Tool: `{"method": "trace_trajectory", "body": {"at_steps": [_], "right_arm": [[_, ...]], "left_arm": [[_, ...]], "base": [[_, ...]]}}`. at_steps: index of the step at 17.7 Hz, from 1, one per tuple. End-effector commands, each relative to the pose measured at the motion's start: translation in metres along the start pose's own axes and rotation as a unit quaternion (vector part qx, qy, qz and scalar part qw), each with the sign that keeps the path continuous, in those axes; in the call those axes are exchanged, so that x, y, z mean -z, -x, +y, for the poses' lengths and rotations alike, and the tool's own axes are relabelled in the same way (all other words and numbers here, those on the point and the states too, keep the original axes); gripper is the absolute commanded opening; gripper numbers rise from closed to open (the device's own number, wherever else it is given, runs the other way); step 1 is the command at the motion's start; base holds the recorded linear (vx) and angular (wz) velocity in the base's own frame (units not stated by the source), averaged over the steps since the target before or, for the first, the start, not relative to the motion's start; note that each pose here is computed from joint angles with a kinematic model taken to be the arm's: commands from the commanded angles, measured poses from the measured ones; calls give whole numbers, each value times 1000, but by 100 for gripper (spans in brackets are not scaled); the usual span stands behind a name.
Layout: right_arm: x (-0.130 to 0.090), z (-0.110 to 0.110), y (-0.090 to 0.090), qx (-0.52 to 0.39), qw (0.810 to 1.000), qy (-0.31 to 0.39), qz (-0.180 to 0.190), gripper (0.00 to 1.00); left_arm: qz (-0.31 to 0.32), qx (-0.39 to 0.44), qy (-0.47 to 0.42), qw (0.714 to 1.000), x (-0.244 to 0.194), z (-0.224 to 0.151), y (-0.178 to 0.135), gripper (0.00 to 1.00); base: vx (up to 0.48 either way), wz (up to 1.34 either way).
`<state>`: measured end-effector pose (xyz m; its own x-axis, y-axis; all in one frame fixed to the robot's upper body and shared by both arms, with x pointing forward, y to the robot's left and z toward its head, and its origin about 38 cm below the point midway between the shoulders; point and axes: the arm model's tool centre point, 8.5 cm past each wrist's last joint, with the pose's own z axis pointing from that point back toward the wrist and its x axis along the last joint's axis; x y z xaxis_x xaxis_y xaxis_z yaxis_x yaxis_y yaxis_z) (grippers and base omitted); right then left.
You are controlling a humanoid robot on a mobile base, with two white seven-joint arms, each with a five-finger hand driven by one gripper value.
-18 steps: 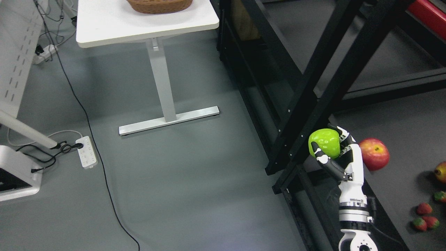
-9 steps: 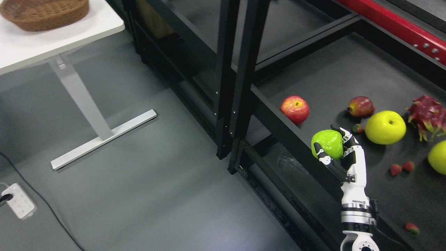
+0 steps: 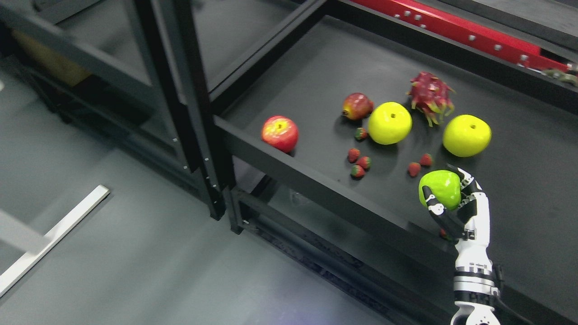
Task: Place green apple on left shelf middle layer
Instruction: 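Move the held green apple over the shelf tray beside the pears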
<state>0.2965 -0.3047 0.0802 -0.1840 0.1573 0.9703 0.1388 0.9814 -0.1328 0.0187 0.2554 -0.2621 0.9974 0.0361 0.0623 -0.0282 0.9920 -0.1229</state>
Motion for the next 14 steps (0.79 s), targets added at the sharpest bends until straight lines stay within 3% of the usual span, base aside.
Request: {"method": "trace_trajectory", "body": {"at_steps": [1,14], "right_arm": [[0,-29,-2,-13,999,30,-1,0],[12,-37,-11,-15,999,44,-20,0]], "left_arm": [[4,0,-8,1000,-2,11,6,100],[5,0,-8,1000,-2,11,6,100]], "base": [[123,-606],[121,-413]]}}
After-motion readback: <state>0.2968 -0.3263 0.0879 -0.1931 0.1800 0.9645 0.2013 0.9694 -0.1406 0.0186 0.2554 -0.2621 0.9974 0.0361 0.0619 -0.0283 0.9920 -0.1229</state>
